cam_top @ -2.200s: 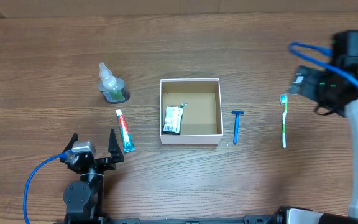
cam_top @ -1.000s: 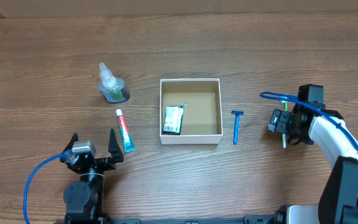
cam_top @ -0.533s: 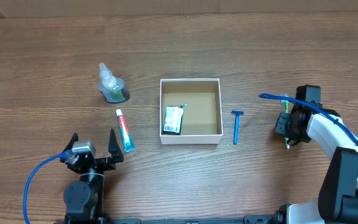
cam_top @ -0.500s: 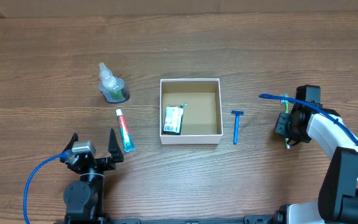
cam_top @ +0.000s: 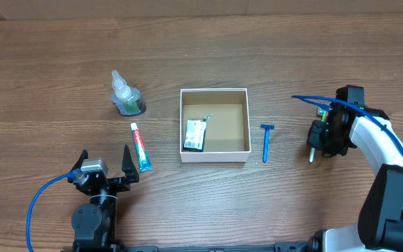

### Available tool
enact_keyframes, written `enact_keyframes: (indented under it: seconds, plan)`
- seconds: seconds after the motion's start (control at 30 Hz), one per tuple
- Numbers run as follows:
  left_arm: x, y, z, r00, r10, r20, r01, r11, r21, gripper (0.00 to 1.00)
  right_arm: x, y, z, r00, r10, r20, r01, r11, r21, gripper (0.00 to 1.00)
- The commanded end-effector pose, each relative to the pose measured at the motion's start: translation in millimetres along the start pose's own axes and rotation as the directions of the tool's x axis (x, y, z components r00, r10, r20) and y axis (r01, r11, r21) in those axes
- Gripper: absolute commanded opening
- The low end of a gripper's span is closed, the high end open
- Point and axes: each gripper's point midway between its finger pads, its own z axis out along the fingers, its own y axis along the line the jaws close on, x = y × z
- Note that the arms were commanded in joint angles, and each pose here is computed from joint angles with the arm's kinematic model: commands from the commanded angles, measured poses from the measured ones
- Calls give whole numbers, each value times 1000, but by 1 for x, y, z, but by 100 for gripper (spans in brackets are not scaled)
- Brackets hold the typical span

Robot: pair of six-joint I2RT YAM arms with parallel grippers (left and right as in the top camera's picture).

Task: Pack container
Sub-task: 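Place the toothbrush into the box with the right gripper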

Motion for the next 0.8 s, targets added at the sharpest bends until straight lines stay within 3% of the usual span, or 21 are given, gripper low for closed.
enact_keyframes:
  seconds: [0.0, 0.17, 0.3, 0.47, 0.67, 0.77]
  plan:
    - [-1, 2, 0, 1000, -10, 11, 10, 1000, -12, 100, -21, 35, -51, 990, -64, 128, 73, 995, -64, 4]
    - [-1, 2, 0, 1000, -10, 11, 10, 1000, -12, 100, -2, 112, -137, 931, -248, 267, 288, 950, -123, 4]
    - [-1, 2, 0, 1000, -10, 10, 10, 1000, -12, 100, 28, 159, -173, 883, -303, 360, 389, 900, -196, 6]
    - [-1, 2, 0, 1000, -10, 10, 10, 1000, -12, 100, 64, 199, -166, 858, -395, 327, 479, 846, -234, 8]
    - [-1, 2, 0, 1000, -10, 10, 10, 1000, -12, 100, 74, 245, -126, 829, -477, 291, 546, 803, -238, 9]
    - [-1, 2, 0, 1000, -10, 10, 10, 1000, -12, 100, 65, 247, -99, 829, -492, 267, 543, 822, -172, 21]
